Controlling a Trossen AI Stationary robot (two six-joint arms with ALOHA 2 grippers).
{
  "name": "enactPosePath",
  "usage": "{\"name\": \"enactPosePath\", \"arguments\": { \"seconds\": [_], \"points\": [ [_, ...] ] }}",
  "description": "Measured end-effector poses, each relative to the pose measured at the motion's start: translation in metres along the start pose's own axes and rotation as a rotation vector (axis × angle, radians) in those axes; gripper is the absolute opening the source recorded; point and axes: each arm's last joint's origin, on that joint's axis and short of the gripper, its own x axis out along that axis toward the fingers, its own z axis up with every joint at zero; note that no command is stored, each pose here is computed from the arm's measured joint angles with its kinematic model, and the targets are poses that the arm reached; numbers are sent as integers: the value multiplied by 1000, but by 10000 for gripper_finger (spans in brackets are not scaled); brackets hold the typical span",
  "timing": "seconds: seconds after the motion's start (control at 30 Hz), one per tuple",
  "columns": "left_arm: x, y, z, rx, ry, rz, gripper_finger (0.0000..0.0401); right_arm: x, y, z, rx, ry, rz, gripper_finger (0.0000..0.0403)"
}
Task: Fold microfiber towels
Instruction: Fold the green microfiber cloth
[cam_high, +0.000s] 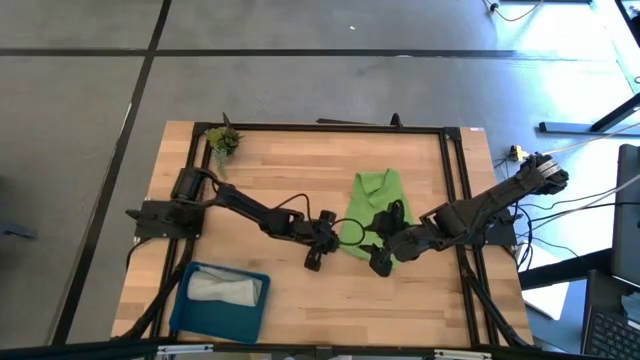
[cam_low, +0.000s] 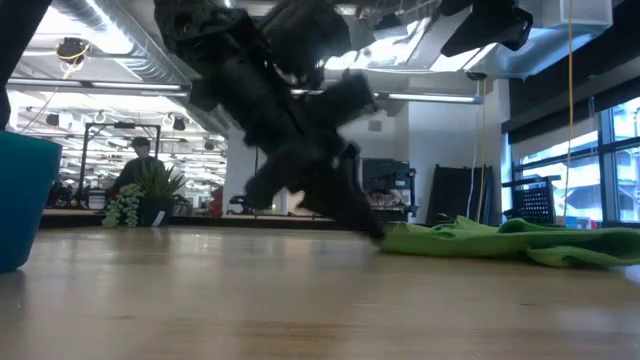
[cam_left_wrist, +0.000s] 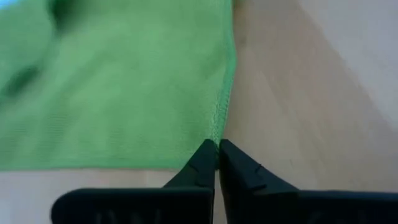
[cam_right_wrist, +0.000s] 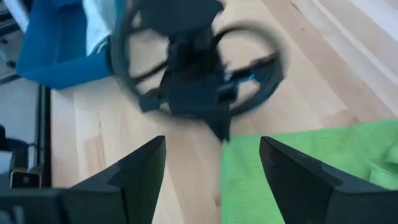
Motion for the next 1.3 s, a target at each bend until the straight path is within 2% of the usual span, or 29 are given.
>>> {"name": "enactPosePath", "arguments": {
  "seconds": [0.2,0.3,0.5,0.63,0.77,0.93,1.17,1.3],
  "points": [
    [-28,15,11,-14,28,23,1,-1,9,-14,-101,24,27,261],
    [-45,22,20,-21,-2,46,1,5,15,-25,-136,52,24,262],
    [-73,33,33,-10,-53,71,0,37,30,-47,-194,86,-48,261],
    [-85,37,38,-1,-63,76,0,60,36,-55,-160,30,-117,261],
    [-93,39,40,-2,-74,77,0,81,41,-63,-165,-54,-192,262],
    [-94,41,39,-11,-66,77,0,102,38,-77,-183,-130,-344,261],
    [-94,41,38,-17,-54,74,0,119,36,-90,-140,-200,-444,260],
    [-97,41,39,-17,-61,75,0,126,34,-95,-132,-199,-461,249]
  ]
}}
